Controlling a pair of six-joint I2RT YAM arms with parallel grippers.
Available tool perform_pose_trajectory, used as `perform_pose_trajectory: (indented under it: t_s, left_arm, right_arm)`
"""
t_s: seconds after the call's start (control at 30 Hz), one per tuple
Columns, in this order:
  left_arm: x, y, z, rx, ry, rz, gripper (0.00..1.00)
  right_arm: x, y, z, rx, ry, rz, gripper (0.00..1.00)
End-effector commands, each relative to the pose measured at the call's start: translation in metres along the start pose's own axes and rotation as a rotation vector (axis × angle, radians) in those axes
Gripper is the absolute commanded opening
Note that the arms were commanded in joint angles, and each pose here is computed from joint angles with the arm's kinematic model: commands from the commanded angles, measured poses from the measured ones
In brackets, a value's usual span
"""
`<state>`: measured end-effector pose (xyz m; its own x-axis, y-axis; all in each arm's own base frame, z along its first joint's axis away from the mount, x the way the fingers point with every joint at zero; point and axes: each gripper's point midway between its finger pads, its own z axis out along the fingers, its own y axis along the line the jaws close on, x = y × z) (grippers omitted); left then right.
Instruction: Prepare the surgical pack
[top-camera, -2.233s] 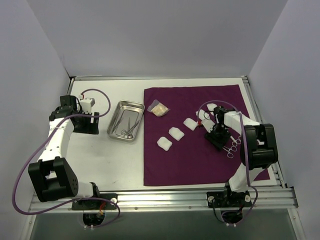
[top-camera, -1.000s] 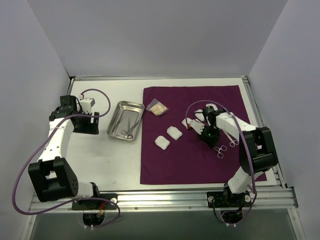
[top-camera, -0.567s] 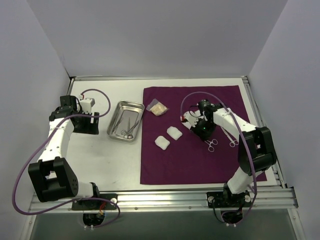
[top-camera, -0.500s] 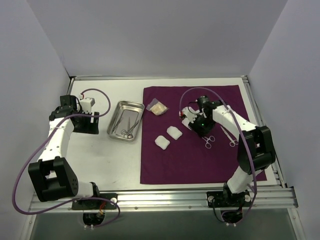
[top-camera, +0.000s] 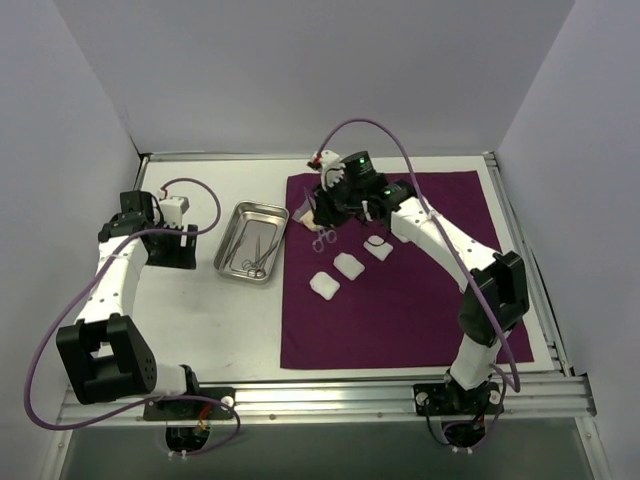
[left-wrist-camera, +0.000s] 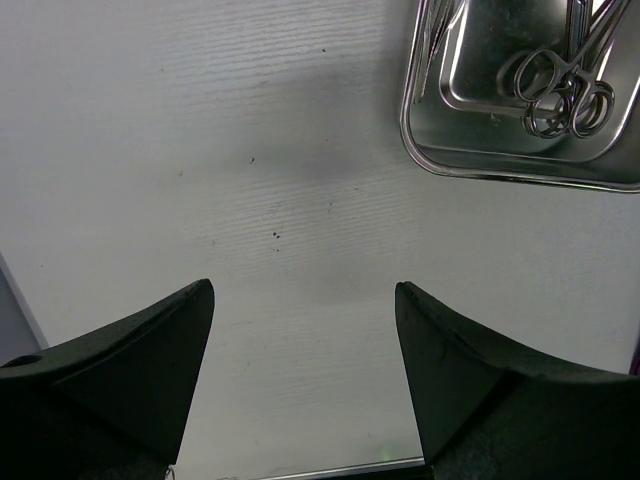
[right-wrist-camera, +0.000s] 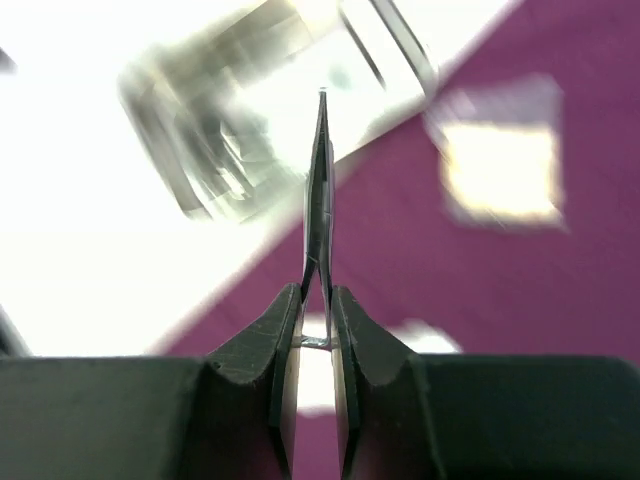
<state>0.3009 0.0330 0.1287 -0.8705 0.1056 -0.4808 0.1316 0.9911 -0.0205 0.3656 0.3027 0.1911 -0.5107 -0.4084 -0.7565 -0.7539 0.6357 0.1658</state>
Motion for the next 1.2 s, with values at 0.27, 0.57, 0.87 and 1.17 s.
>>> perform_pose_trajectory:
  t_s: [0.27,0.57,0.87,1.17]
  left_arm:
    - [-0.015,0.007,-0.015,-0.037,-0.062,-0.001,0.83]
    - [-0.015,0.006,-0.018,-0.035,-0.072,0.001,0.83]
    - [-0.015,0.004,-0.016,-0.026,-0.075,0.007,0.83]
    - [-0.015,0.004,-0.014,-0.023,-0.072,0.005,0.83]
  right_arm:
    - [-0.100,0.065,0.089,-0.028,-0.435,0.751,0.00]
    - [-0.070,0.076,0.154,0.043,-0.287,0.903,0.00]
    - [-0.031,0.083,0.179,0.095,-0.149,0.928,0.00]
    - [-0.004,0.081,0.197,0.108,-0.068,0.975,0.00]
